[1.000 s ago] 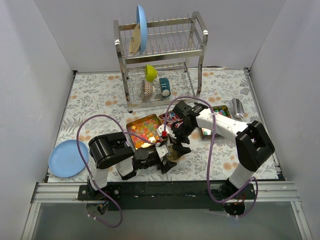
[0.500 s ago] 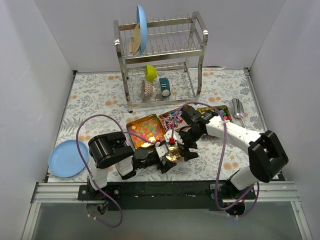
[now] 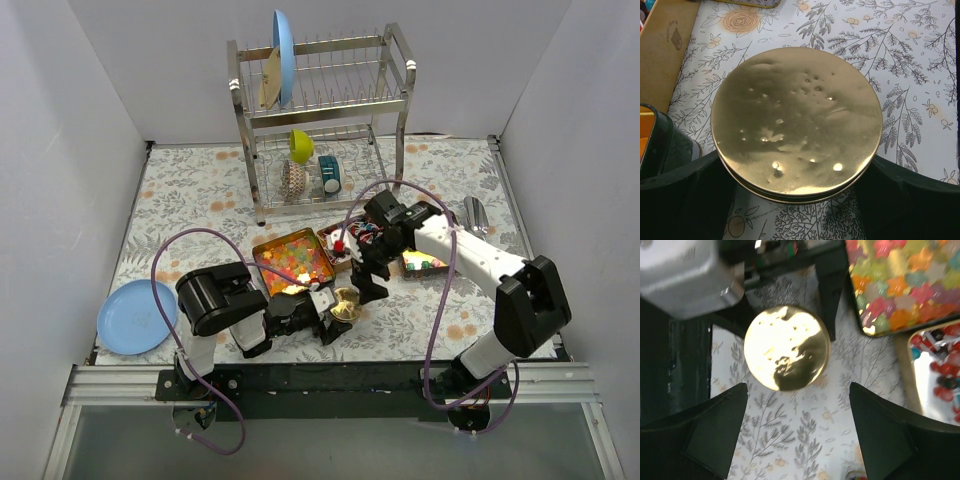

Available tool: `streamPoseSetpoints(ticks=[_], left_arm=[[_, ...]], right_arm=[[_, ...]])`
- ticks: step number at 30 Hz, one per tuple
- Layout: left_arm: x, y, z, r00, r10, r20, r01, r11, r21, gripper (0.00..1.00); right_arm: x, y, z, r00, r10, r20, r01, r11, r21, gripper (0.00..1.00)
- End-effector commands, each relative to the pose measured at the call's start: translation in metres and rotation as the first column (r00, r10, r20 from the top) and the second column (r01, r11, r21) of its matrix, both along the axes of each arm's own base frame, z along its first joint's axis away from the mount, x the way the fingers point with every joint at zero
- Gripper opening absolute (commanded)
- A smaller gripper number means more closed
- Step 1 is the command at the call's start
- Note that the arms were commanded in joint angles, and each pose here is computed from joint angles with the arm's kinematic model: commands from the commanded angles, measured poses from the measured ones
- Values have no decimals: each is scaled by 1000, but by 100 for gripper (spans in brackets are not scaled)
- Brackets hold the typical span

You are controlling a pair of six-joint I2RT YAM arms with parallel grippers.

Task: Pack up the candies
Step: Screw the bottle lid onto the packing bottle.

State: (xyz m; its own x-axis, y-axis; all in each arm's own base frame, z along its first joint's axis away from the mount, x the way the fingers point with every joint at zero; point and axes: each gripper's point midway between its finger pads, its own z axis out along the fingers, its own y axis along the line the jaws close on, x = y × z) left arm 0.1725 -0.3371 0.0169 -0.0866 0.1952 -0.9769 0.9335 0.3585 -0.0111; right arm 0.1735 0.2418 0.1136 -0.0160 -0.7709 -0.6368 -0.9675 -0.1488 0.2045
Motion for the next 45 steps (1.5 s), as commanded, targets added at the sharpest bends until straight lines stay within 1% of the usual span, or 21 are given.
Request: streamPoseSetpoints(ticks=[1,2,6,12,18,22,25,27,28,30,33,36,39,40,42,44,45], left_arm=[[4,11,0,999,35,11,-35,999,-21,0],[4,12,-1,999,40,8,-40,999,-17,0],[6,13,0,998,54,11,-54,998,-17,0],[8,13,1,998,63,16,-62,998,-21,0],[9,14,-1,997,71,12,-71,997,-18,0],[10,13,-2,997,75,11,-75,997,-15,0],[14,15,-3,996,93,14,-93,996,-10,0],[15,16,-4,995,100,19,-100,995,-9,0],[15,16,-5,995,99,16,-99,995,-7,0],[13,14,-5,996,89,19,-89,996,-8,0],[11,14,-6,997,77,15,-77,997,-5,0],[10,13,-6,997,69,14,-69,998,-7,0],[6,12,-7,999,50,10,-50,999,-6,0],[6,12,-7,999,47,9,-47,999,-7,0],[5,11,-7,999,40,9,-40,999,-7,0],[4,12,-8,999,39,8,-39,999,-3,0],[5,12,-7,999,40,11,-40,999,-4,0]], right_arm=[[12,42,15,998,56,12,-57,993,104,89],[12,46,15,995,91,35,-94,989,113,89],[-4,52,1,984,177,12,-177,980,92,89],[-16,42,-17,978,206,-32,-204,977,54,89],[-24,20,-26,979,203,-19,-203,979,-6,89],[-40,3,-32,982,183,-44,-184,982,-35,88],[-47,-9,-29,986,166,-31,-167,985,-49,88],[-61,-24,-34,985,162,-63,-167,983,-82,89],[-66,-31,-33,985,162,-51,-166,982,-88,88],[-81,-48,-39,984,155,-90,-166,978,-129,89],[-87,-60,-39,987,137,-89,-149,978,-149,89],[-69,-53,-29,997,57,-50,-63,991,-115,89],[-35,-29,-18,999,3,36,-2,999,-37,89],[-18,-14,-7,995,-6,95,4,1000,21,89],[-5,0,-3,994,0,113,-7,998,60,90],[9,15,6,985,31,168,-50,993,106,91],[9,19,3,987,60,152,-78,990,119,91]])
